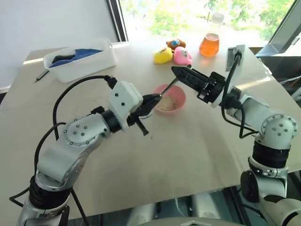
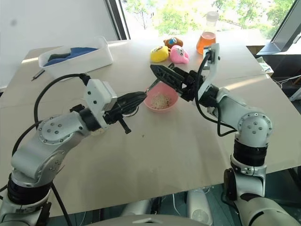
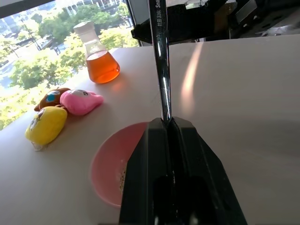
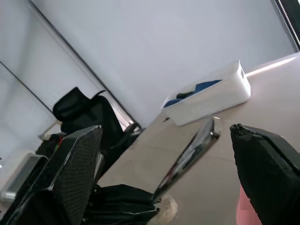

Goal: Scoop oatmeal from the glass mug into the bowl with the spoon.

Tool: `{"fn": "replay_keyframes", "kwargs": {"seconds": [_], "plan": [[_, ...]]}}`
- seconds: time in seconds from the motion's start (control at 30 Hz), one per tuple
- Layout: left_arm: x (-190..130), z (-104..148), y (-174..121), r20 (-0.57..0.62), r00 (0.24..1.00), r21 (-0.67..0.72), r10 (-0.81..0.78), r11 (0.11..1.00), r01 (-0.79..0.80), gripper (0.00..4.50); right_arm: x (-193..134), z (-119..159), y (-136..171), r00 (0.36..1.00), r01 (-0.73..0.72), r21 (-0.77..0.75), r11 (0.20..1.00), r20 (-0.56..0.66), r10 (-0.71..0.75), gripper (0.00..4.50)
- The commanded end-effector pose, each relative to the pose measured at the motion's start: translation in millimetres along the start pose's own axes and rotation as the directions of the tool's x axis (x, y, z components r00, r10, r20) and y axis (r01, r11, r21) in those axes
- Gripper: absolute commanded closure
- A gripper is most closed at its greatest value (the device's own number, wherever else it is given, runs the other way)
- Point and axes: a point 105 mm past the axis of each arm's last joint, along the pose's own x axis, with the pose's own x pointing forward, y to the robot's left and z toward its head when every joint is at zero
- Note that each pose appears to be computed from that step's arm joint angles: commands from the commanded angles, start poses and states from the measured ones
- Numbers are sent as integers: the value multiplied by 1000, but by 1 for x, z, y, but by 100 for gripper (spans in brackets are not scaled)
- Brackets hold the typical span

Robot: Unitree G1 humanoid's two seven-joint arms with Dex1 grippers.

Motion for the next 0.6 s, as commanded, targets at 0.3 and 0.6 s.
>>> {"fn": "replay_keyframes", "kwargs": {"seconds": [0.3, 0.6], "plan": [[-2, 5, -2, 27, 1000, 40, -14, 999, 13, 450, -3, 2, 10, 999, -31, 0, 1000, -34, 31, 443], [-5, 0, -2, 6, 1000, 3, -3, 1000, 3, 450, -5, -1, 7, 999, -15, -3, 1000, -50, 14, 443]]}}
